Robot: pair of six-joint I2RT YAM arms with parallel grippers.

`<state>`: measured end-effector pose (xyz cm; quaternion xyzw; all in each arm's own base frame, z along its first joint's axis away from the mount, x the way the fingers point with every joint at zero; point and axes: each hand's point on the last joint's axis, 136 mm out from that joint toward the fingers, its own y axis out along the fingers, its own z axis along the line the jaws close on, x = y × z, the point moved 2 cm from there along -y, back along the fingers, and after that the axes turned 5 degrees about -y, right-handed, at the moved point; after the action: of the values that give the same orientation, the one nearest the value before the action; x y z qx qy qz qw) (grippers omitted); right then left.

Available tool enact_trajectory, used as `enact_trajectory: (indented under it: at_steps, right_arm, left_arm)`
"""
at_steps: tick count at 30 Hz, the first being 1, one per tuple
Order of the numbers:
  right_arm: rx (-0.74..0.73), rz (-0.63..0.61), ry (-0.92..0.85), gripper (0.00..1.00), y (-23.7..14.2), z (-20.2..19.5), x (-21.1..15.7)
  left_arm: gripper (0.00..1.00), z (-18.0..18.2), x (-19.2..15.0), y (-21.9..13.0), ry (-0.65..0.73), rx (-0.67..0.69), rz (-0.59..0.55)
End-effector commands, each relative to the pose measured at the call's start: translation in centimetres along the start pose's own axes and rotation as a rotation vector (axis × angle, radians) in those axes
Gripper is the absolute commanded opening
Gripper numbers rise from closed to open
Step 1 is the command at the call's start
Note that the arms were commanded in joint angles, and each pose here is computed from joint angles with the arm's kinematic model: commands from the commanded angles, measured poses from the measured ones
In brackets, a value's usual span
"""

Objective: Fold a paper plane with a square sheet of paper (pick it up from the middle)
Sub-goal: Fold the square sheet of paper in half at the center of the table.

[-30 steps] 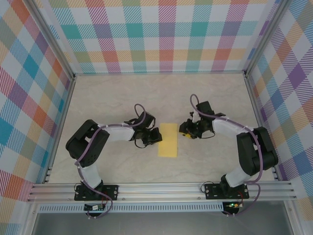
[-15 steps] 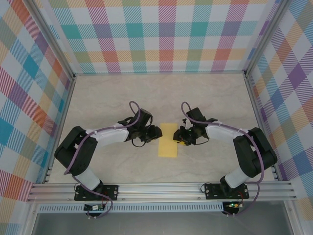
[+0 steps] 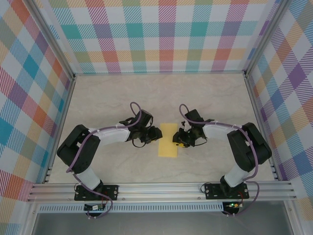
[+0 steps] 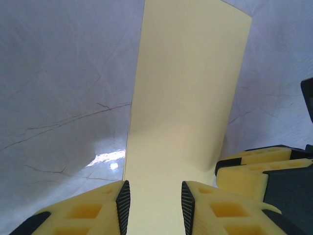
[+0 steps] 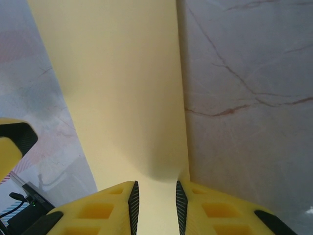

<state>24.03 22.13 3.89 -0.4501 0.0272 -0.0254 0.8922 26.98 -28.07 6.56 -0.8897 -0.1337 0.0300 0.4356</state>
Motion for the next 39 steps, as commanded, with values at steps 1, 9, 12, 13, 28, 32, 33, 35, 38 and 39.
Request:
enact_trajectory:
  at_steps: [1,9,12,13,28,32,33,35,38,39]
  right_arm:
    - [-0.039,0.016,0.008,0.28,0.3,-0.8,-0.5]
    - [-0.095,0.029,0.023,0.27,0.8,-2.6,-1.4]
    - [-0.114,0.034,0.034,0.24,0.9,-3.2,-1.8]
    - [-0.119,0.03,0.039,0.23,0.8,-3.3,-1.8]
    - [0.087,-0.027,-0.053,0.27,-1.1,1.9,-0.4]
    - [0.055,-0.012,-0.028,0.27,0.0,0.7,-0.5]
    - [0.034,-0.004,-0.02,0.27,0.2,0.2,-0.6]
    - [-0.015,0.008,-0.006,0.25,0.5,-1.0,-1.0]
    - [-0.072,0.007,0.002,0.25,0.5,-2.4,-1.6]
    - [-0.079,0.008,0.001,0.25,0.5,-2.6,-1.8]
  left_arm:
    - [0.36,0.3,-0.3,0.2,0.002,0.022,0.021]
    - [0.43,0.2,-0.4,0.5,0.004,0.023,0.043]
    - [0.46,0.1,-0.5,0.6,0.001,0.018,0.049]
    - [0.47,0.2,-0.6,0.7,0.001,0.018,0.054]
    - [0.48,0.3,-0.7,0.7,0.003,0.025,0.063]
    - [0.48,0.1,-0.7,0.8,0.006,0.016,0.069]
    - [0.48,0.1,-0.8,0.8,0.006,0.016,0.072]
    - [0.49,0.0,-0.8,0.8,0.007,0.014,0.073]
    - [0.49,-0.1,-0.9,0.9,0.01,0.008,0.08]
    - [0.49,-0.1,-0.9,0.8,0.011,0.008,0.082]
